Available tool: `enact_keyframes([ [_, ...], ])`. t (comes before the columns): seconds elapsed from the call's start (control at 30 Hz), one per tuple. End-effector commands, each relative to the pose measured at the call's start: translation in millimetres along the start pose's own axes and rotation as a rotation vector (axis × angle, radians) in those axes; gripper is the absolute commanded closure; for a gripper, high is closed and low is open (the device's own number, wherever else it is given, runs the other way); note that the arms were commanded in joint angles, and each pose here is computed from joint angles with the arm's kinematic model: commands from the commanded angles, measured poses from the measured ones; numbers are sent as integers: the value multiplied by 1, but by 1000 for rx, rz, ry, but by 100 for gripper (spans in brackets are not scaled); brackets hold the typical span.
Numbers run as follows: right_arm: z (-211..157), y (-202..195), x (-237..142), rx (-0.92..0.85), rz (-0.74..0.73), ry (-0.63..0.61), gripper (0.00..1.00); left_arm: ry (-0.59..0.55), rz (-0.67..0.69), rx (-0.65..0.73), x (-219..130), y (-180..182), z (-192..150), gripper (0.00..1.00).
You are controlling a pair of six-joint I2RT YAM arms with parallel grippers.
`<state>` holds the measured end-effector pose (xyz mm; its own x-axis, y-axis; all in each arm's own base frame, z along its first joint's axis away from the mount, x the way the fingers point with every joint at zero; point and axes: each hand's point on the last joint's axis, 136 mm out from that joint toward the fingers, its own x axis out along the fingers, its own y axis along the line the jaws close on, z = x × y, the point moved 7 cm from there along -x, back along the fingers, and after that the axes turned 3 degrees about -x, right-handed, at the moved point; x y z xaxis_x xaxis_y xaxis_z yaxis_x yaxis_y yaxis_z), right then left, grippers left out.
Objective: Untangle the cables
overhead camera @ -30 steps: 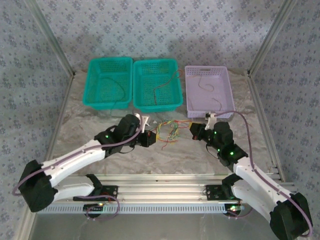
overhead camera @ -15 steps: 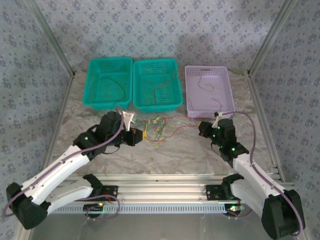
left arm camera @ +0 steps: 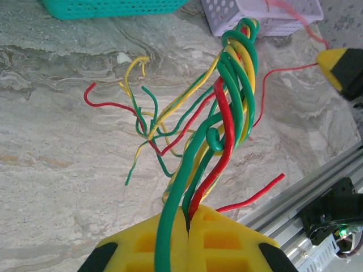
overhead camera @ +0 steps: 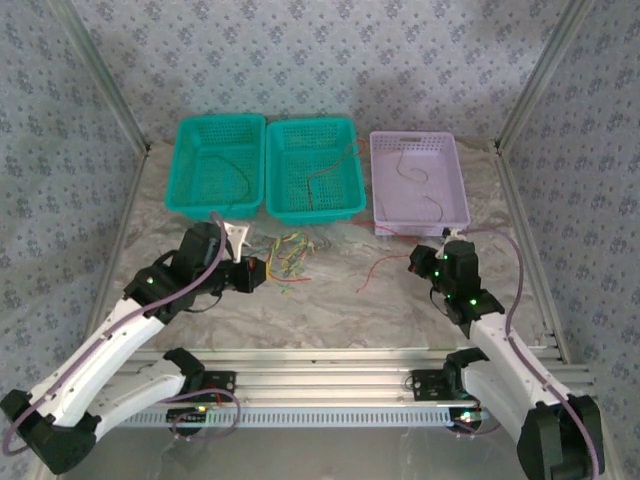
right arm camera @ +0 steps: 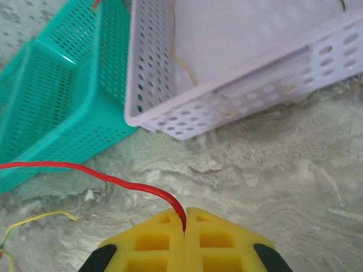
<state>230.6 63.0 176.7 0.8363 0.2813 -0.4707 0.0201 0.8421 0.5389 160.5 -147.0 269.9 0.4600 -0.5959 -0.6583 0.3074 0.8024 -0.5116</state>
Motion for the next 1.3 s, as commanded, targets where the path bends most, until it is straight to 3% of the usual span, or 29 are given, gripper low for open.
enact_keyframes([
  [0.0, 23, 22, -16, -34, 36, -67, 100, 6, -12, 35, -5, -6, 6, 100],
  [0.23, 59, 69, -12, -130, 61, -90, 100, -9, 35, 79, -15, -4, 9, 100],
  [0.7, 141, 194, 112, -359, 101, -69, 100, -49, 105, 184, -23, 0, 15, 100],
  [1.03, 124, 203, 259, -425, 43, 123, 100, -69, 60, 191, -15, 2, 10, 100],
  [1.27, 104, 193, 312, -457, -36, 194, 100, -67, 43, 190, -14, 2, 8, 100],
])
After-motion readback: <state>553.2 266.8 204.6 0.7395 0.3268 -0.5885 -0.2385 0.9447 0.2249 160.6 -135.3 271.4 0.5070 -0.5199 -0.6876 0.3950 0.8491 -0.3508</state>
